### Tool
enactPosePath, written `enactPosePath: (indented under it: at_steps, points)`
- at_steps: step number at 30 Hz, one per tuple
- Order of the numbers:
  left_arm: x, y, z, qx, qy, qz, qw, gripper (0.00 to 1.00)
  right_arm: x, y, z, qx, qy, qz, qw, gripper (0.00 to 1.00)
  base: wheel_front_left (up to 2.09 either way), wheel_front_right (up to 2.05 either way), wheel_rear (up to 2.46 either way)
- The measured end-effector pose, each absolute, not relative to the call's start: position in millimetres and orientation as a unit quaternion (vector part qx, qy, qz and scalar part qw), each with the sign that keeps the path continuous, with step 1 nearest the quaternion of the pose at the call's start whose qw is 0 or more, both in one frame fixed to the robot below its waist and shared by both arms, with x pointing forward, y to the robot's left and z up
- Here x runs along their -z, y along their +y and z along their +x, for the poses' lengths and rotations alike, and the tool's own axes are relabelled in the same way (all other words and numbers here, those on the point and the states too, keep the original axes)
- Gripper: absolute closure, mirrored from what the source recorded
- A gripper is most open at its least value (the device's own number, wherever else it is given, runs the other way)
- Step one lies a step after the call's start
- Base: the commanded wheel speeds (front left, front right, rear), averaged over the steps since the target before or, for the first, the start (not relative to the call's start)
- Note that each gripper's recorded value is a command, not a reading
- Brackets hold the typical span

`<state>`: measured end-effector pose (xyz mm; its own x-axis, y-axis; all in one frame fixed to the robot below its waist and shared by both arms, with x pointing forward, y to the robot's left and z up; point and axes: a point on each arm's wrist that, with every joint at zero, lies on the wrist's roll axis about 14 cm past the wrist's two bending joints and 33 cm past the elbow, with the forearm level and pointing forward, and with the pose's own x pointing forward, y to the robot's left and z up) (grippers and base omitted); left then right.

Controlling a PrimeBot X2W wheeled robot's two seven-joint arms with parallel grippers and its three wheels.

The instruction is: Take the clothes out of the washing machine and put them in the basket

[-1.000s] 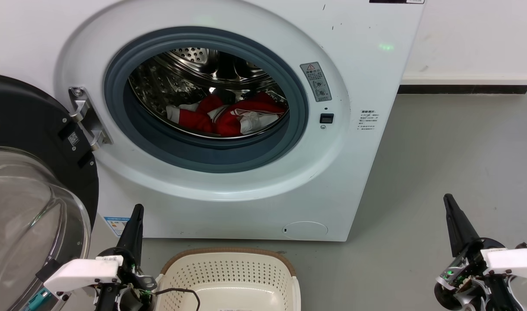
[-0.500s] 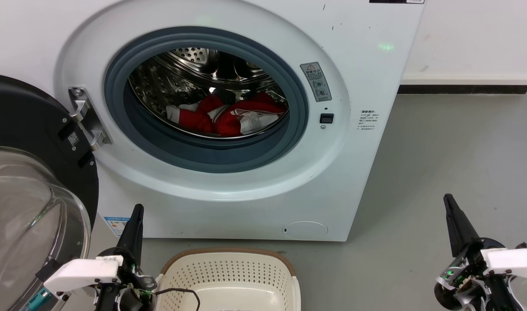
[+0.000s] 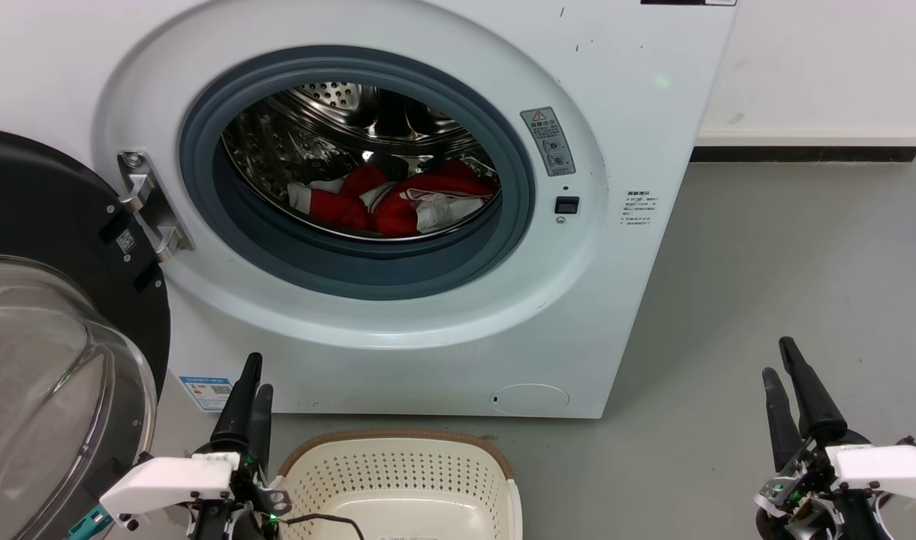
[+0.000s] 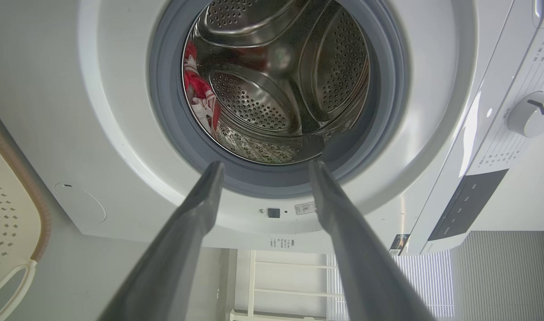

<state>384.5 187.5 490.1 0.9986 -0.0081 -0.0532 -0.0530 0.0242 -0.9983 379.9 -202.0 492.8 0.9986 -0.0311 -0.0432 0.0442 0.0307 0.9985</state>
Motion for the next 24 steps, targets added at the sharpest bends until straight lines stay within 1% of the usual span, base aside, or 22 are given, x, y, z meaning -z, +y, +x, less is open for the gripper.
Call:
enactPosePath:
  at_steps: [4, 8, 18, 19, 24]
  points:
    - [-494, 185, 387, -0.012, 0.017, -0.686, 0.727, 0.0, -496, -202, 381, 0.025, -0.001, 0.684, 0.729, 0.0, 0.0, 0.0, 0.0]
    - [-501, 184, 390, -0.005, 0.011, -0.662, 0.75, 0.0, -499, -203, 381, 0.025, -0.007, 0.661, 0.75, 0.0, 0.0, 0.0, 0.0]
    - [-514, 182, 395, 0.007, -0.007, -0.58, 0.815, 0.0, -511, -205, 382, 0.02, -0.022, 0.571, 0.82, 0.0, 0.0, 0.0, 0.0]
    - [-516, 180, 395, 0.01, -0.008, -0.553, 0.833, 0.0, -515, -205, 382, 0.018, -0.027, 0.541, 0.84, 0.0, 0.0, 0.0, 0.0]
    - [-520, 176, 396, 0.018, -0.012, -0.51, 0.86, 0.0, -519, -203, 380, 0.014, -0.031, 0.488, 0.872, 0.0, 0.0, 0.0, 0.0]
